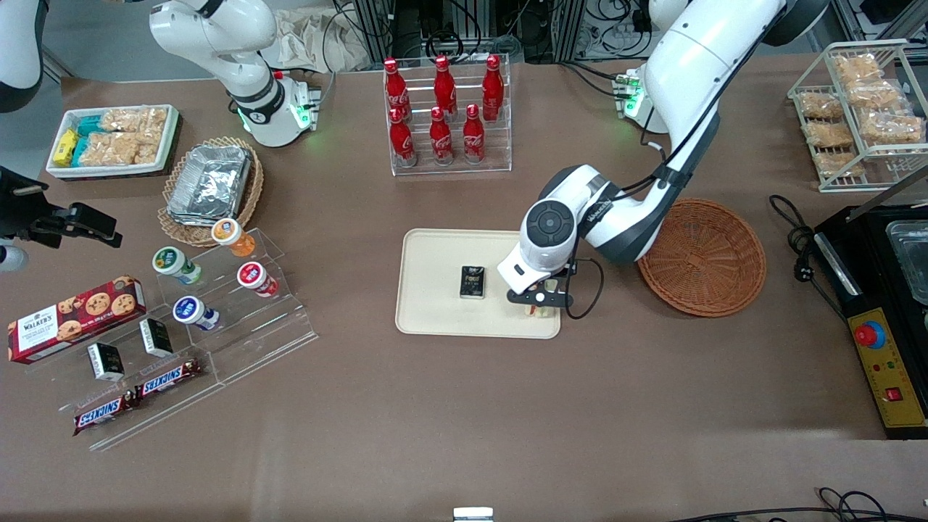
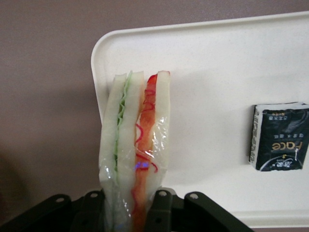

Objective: Place sandwich from basket to tray
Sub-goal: 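Lower the sandwich onto the tray and open the left gripper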

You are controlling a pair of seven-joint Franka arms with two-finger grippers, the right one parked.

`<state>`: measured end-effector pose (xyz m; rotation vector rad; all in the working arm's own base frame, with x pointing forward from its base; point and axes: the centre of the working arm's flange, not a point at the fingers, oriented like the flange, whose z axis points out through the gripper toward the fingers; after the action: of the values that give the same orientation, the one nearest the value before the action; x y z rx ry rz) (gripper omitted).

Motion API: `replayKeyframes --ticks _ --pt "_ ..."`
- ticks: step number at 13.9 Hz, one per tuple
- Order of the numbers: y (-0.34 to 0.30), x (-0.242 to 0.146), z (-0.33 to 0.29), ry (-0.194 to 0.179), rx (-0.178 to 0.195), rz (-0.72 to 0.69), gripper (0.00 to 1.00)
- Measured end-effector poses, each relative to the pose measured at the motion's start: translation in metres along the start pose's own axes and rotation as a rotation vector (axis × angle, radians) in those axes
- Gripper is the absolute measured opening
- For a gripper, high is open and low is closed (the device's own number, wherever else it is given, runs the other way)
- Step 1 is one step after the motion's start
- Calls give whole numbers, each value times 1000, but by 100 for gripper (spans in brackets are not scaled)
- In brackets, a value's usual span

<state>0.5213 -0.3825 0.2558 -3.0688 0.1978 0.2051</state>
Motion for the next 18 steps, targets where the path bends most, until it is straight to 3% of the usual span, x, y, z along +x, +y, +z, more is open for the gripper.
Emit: replayKeyframes --ticks 9,12,17,18 --pt "2 6 33 13 26 -8 24" --pt "4 4 34 19 36 4 48" --pt "6 6 29 31 35 3 98" --pt "6 8 24 39 31 -3 100"
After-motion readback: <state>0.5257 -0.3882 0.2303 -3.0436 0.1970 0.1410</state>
